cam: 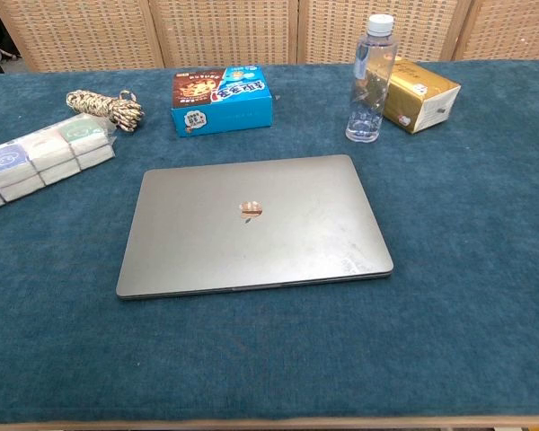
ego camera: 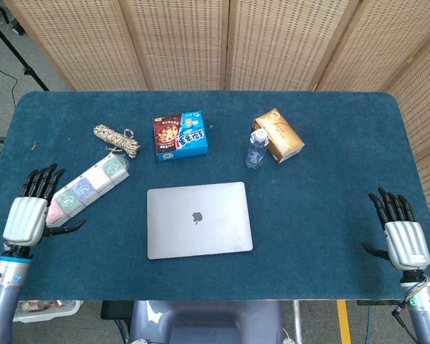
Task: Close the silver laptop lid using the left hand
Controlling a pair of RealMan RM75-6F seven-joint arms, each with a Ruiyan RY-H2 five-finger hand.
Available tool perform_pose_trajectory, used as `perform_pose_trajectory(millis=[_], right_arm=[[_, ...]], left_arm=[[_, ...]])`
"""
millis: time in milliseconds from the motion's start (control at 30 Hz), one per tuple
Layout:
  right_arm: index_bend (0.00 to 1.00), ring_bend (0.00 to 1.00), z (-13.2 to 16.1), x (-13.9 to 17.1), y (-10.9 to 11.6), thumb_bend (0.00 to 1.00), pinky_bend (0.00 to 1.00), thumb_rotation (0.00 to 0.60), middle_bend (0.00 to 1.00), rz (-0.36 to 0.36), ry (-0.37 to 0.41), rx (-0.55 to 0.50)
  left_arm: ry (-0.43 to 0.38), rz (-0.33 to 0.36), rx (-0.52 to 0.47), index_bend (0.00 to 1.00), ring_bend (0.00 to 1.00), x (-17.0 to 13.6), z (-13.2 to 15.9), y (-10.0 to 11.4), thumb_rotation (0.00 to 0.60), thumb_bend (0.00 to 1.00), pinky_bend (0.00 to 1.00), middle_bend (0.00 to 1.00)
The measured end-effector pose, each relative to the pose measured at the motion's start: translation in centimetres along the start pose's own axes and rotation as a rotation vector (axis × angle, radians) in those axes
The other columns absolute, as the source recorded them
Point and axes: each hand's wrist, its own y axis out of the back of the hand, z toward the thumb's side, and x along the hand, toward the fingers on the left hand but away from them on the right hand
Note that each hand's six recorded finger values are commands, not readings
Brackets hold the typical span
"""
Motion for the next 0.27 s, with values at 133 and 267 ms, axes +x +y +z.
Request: perform_pose_trajectory(millis=[133, 267], right_arm=[[0.00, 0.00, 0.1, 0.1, 0.2, 0.00, 0.00, 0.600, 0.00, -0.007, 0.004, -0.004], [0.00, 0.00, 0.0, 0.2, 0.4, 0.00, 0.00, 0.600, 0.00, -0.013, 0.002, -0.004]], left_arm=[[0.038, 0.002, -0.005, 0.00, 0.00, -1.3, -2.2, 0.1, 0.338, 0.00, 0.00, 0.00], [0.045, 0.001, -0.009, 0.00, 0.00, -1.9, -2.9, 0.1, 0.341, 0.00, 0.00, 0.00]])
